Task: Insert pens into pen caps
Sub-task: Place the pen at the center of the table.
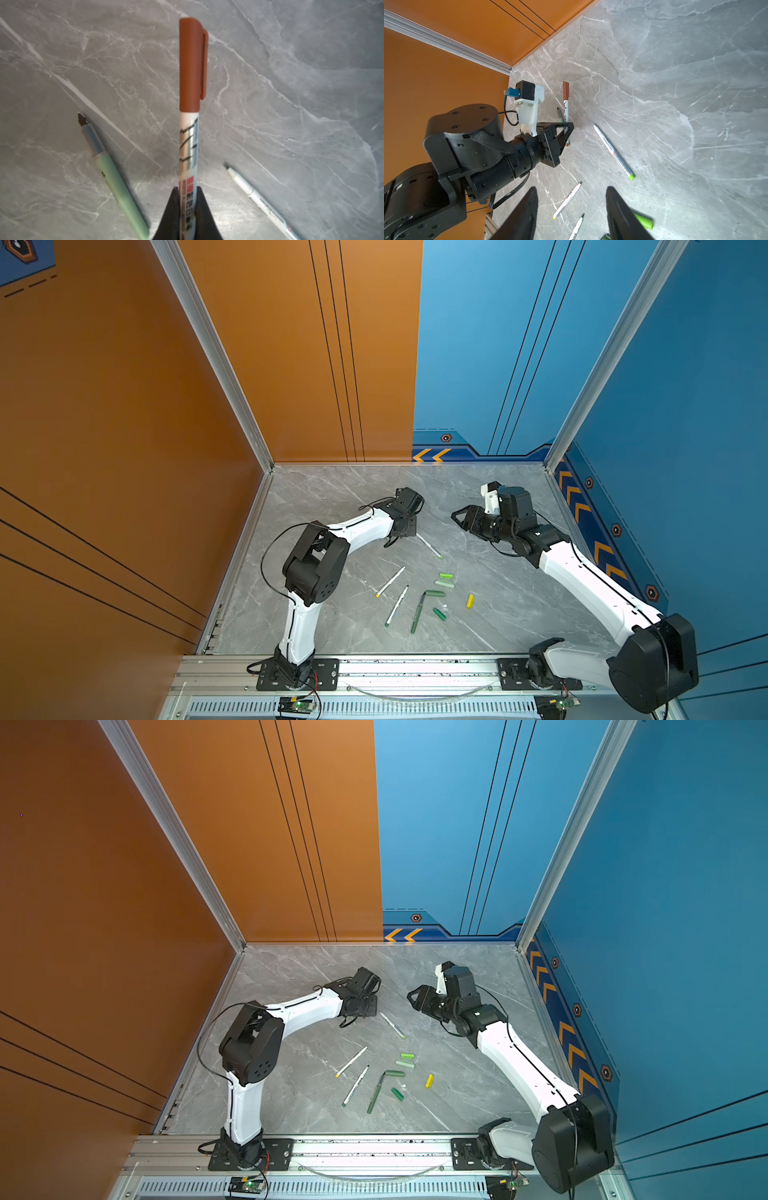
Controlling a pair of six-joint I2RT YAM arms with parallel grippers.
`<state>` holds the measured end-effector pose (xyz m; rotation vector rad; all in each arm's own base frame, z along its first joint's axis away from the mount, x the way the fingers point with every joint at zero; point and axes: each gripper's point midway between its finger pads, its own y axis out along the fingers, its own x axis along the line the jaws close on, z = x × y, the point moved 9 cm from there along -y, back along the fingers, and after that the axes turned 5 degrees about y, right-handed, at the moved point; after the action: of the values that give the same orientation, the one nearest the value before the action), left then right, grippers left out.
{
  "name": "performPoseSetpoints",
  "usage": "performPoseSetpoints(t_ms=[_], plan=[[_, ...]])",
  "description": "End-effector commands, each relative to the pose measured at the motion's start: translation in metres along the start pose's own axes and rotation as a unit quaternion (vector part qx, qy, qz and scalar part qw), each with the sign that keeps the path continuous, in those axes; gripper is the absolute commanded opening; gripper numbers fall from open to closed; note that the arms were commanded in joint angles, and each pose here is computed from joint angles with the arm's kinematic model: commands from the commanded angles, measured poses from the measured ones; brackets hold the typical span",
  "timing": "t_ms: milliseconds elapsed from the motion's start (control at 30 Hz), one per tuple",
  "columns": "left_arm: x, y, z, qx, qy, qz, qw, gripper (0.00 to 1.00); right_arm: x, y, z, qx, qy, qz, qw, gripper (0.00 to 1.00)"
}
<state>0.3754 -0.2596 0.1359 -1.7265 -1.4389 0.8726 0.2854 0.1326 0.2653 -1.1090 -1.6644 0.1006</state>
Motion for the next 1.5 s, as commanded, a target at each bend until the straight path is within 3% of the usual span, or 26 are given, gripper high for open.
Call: performPoseSetpoints(t_ms=[0,700,1000,1133,1300,1467], plan=[[0.009,0.009,0.007,0.024,0.014,-0.038,0.999,0.0,-0.007,0.002,0.002,0.004,-0.005,0.015,1.0,0.54],[0.026,0.032,0.032,0.056,0.011,-0.088,0.994,0.1,-0.01,-0.002,-0.006,-0.005,-0.001,0.009,1.0,0.55],[0.027,0.034,0.035,0.06,0.014,-0.09,0.994,0.27,-0.005,-0.005,-0.01,-0.009,-0.003,0.001,1.0,0.55],[0.027,0.033,0.035,0.06,0.012,-0.089,0.994,0.28,-0.003,-0.006,-0.01,-0.009,-0.002,-0.002,1.0,0.55],[0.021,0.017,0.021,0.035,0.02,-0.075,0.996,0.32,-0.002,-0.006,-0.011,-0.007,-0.003,-0.005,1.0,0.55],[0.012,-0.024,-0.008,-0.033,0.028,-0.037,0.998,0.37,-0.002,-0.004,-0.008,-0.004,-0.005,-0.007,1.0,0.55]])
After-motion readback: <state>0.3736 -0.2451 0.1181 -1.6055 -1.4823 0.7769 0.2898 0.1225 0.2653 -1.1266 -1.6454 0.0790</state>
